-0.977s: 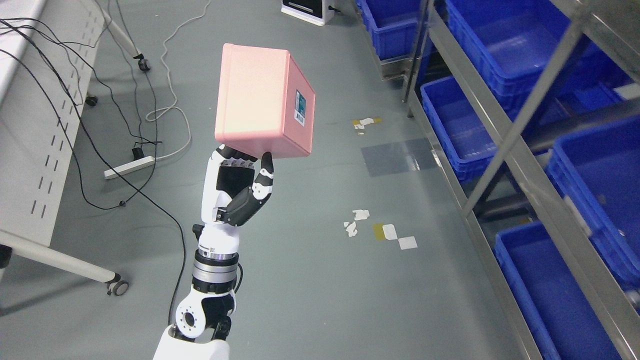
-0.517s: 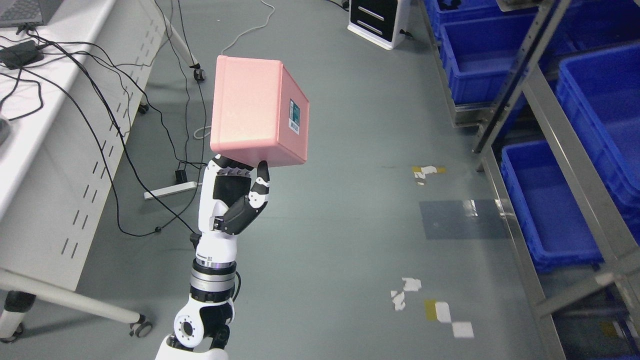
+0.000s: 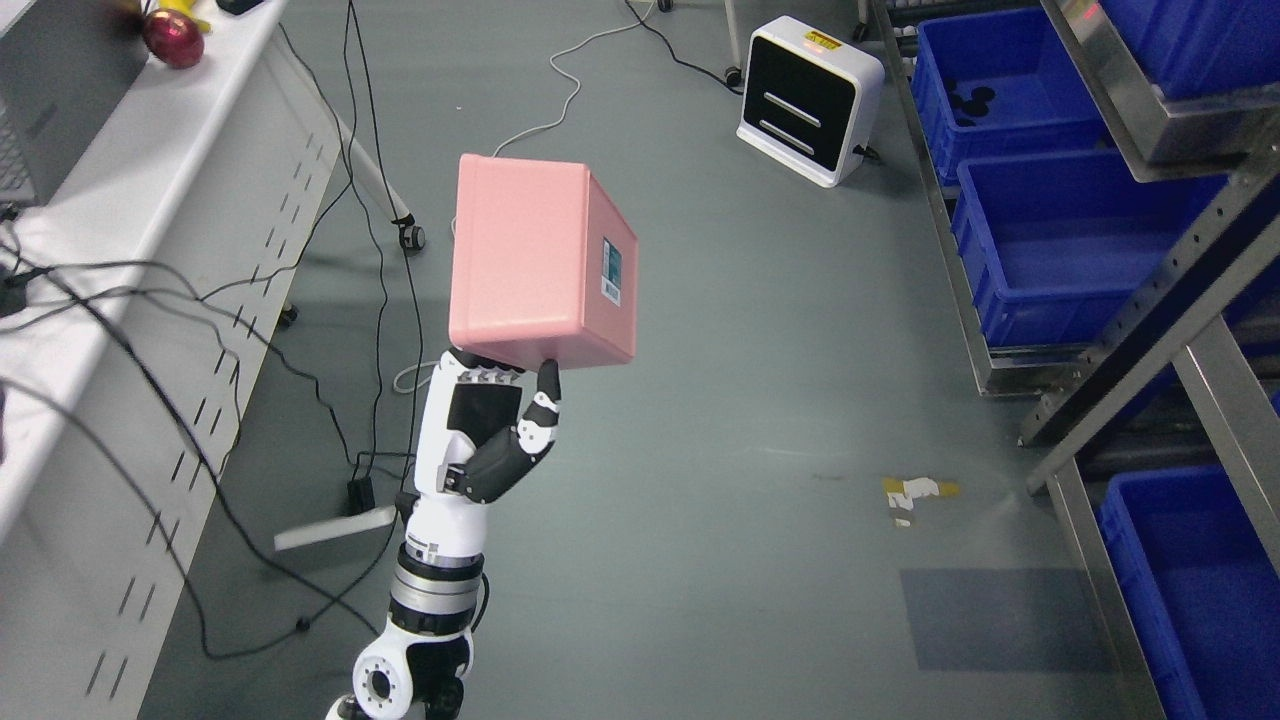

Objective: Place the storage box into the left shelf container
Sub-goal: 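Hold the pink box up in the left hand while turning toward the shelf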

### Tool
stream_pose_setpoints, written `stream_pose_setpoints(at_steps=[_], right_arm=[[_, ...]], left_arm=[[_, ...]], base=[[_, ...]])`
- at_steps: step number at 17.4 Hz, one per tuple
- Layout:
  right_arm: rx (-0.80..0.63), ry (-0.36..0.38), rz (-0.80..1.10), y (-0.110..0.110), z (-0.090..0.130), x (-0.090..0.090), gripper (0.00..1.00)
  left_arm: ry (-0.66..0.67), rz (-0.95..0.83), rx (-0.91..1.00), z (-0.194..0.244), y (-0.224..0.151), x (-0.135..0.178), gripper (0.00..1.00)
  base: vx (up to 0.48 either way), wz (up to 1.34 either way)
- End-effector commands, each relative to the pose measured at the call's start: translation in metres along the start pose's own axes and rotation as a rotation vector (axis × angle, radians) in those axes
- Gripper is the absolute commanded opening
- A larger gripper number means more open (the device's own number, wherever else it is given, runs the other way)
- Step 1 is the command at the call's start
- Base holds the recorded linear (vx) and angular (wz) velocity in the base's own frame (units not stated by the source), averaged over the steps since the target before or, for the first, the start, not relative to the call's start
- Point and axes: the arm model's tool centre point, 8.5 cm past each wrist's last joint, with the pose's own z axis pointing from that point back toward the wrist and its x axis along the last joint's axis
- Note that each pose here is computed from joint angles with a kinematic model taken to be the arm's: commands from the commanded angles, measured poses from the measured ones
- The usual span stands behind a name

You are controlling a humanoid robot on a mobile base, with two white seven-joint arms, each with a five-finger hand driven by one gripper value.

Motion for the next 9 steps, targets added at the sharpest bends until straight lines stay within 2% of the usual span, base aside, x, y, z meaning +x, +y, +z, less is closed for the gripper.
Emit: stream_pose_setpoints(at_steps=[1, 5, 9], right_arm=[[-0.019, -0.008, -0.004, -0.011, -0.001, 0.000, 1.00], [-0.019, -0.008, -0.004, -0.011, -0.001, 0.000, 1.00], [-0.019, -0.008, -0.004, -0.011, -0.001, 0.000, 1.00]], left_arm=[[0.135, 0.049, -0.115, 0.045, -0.039, -0.023, 0.07], [0.168, 0.068, -0.113, 0.058, -0.047, -0.028, 0.07], [0.244, 0.140, -0.143, 0.090, -0.077, -0.037, 0.07]], base=[[0.632, -0.12], [0.653, -0.32], [0.477, -0.91]])
